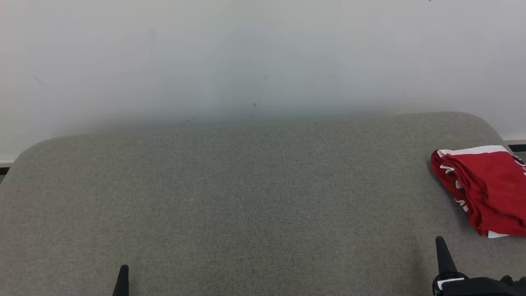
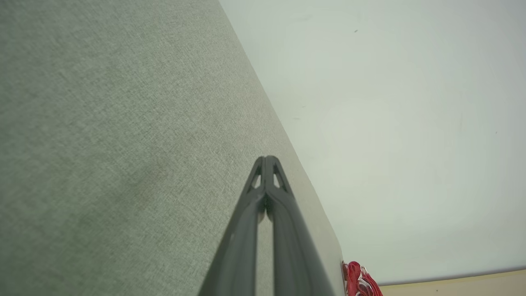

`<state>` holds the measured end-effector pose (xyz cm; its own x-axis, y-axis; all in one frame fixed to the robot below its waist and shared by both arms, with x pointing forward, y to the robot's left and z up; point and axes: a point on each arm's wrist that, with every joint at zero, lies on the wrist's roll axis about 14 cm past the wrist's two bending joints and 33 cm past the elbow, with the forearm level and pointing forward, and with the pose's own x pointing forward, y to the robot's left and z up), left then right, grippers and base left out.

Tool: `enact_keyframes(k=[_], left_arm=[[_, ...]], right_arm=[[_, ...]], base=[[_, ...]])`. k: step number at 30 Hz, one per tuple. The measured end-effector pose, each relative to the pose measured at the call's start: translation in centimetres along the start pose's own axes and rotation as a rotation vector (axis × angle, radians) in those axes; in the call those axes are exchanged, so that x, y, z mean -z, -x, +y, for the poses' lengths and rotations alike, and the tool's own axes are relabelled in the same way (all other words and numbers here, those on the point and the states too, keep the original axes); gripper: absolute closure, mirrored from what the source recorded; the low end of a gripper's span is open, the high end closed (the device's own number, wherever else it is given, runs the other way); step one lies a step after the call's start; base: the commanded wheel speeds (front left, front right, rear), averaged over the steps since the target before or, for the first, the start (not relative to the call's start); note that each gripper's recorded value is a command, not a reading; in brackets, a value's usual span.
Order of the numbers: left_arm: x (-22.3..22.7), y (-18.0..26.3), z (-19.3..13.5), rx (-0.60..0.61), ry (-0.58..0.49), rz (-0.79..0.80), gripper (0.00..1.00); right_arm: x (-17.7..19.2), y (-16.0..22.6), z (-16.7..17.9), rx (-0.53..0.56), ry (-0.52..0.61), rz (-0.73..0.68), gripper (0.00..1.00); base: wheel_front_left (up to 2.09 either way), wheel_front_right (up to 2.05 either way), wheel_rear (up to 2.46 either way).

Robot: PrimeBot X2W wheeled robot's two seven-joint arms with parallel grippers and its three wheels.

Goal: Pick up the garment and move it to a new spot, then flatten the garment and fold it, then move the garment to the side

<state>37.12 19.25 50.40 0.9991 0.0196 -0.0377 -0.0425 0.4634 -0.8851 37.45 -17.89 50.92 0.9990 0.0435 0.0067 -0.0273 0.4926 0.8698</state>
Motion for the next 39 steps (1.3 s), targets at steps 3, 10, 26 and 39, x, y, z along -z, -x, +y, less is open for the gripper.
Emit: enact_keyframes(k=[3, 10, 26, 39], left_arm=[[-0.1, -0.4, -0.2, 0.004, 0.028, 0.002, 1.0], [-0.2, -0.9, -0.3, 0.008, 0.111, 0.009, 1.0], [-0.1, -2.0, -0.2, 0.011, 0.257, 0.026, 1.0], [-0.3, -2.9, -0.4, 0.024, 0.362, 0.03, 1.0]], right_arm=[[-0.1, 0.0, -0.3, 0.01, -0.033, -0.001, 1.0], [-0.5, -0.5, -0.5, 0.019, -0.115, -0.01, 1.0], [-1.3, -1.3, -0.9, 0.031, -0.274, -0.03, 1.0], [-1.7, -1.9, -1.2, 0.036, -0.385, -0.045, 1.0]], base=[[0.0, 0.0, 0.0], [0.0, 0.0, 0.0], [0.0, 0.0, 0.0], [0.0, 0.0, 0.0]])
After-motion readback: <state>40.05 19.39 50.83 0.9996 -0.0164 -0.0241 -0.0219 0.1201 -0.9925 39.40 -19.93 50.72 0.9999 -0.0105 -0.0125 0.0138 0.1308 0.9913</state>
